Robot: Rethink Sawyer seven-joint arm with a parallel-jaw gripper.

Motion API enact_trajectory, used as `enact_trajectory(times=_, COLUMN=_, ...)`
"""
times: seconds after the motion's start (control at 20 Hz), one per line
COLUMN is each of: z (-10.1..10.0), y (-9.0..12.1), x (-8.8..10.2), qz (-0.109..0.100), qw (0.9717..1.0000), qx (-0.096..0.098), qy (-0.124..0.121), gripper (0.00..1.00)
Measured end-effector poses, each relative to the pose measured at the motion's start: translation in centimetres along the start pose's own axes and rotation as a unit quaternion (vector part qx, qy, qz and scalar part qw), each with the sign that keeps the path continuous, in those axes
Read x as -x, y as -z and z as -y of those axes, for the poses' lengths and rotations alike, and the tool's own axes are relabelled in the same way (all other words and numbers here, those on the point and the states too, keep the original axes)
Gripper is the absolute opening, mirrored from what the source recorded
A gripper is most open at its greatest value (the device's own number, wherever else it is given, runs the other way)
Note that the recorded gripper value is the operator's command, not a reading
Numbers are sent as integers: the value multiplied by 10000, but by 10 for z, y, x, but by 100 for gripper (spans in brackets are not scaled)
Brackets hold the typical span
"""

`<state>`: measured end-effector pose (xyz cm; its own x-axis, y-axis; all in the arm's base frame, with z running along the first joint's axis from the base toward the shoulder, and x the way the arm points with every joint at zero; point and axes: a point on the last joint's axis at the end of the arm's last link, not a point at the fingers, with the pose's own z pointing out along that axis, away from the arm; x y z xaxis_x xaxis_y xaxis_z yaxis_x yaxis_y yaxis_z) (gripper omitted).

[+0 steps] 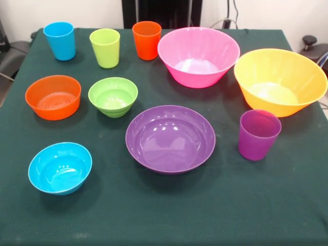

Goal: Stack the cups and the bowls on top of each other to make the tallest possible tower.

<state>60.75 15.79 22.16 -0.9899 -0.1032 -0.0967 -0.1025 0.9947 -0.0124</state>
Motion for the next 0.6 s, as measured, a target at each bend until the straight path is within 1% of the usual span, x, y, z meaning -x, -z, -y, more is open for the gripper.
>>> enact_trajectory(times=0.15, z=2, y=-16, x=25, qz=25, qw=10000, qx=-3, qy=-95, gripper=100)
enact_trajectory(times=0.25, z=3, y=-22, x=33, qz=20, qw=9999, qx=-3, qy=-130, gripper=100)
enact_trajectory(times=0.45, z=7, y=-41, x=49, qz=-63, qw=9997, qx=-11, qy=-219, gripper=100)
enact_trajectory(times=0.5, z=7, y=-43, x=51, qz=-72, qw=9997, qx=-10, qy=-230, gripper=100)
enact_trajectory(times=0.6, z=10, y=-54, x=56, qz=-96, qw=9996, qx=-4, qy=-276, gripper=100)
